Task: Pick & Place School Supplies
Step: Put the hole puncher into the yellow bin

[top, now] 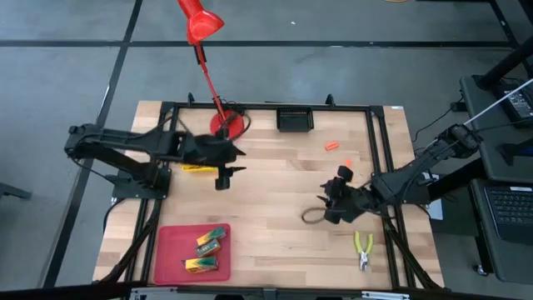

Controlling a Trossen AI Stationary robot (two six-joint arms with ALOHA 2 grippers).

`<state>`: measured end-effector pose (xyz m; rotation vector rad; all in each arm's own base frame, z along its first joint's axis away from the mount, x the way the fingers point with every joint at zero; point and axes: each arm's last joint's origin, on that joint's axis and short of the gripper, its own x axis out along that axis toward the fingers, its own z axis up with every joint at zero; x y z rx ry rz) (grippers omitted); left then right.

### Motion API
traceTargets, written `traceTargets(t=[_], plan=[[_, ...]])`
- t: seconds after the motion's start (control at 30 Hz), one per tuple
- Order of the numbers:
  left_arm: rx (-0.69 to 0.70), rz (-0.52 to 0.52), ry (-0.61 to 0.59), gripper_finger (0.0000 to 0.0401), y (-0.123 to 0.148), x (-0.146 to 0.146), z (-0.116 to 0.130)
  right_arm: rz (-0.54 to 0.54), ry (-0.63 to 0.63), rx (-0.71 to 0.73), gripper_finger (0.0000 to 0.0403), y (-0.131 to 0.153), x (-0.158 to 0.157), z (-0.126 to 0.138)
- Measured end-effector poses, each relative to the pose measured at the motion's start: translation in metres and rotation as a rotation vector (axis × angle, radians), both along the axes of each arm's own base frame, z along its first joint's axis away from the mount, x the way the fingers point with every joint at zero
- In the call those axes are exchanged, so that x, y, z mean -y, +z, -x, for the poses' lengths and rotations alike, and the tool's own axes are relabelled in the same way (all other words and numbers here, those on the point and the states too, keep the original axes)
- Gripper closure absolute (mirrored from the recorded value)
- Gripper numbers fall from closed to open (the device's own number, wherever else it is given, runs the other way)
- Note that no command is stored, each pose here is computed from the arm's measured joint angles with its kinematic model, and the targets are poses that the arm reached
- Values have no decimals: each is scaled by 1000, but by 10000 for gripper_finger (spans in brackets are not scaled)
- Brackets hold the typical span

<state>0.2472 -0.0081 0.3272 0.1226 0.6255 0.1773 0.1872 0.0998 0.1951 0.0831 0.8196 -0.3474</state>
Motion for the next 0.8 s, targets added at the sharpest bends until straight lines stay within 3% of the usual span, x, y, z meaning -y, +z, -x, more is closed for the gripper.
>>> traceTargets(t=[0.2, 0.37, 0.57, 0.67, 0.8], plan=[[40, -136, 106, 207, -17, 19, 2, -319, -193, -171, 218, -6, 4, 9], [37, -134, 263, 206, -31, 17, 6, -492, -362, -335, 218, 5, 1, 17], [-8, -113, 312, 205, -36, 16, 11, -731, -449, -478, 218, 15, -23, 25], [-12, -120, 308, 205, -36, 16, 11, -759, -488, -614, 218, 5, -39, 31], [-15, -155, 289, 205, -36, 16, 9, -685, -535, -714, 218, -16, -57, 36]])
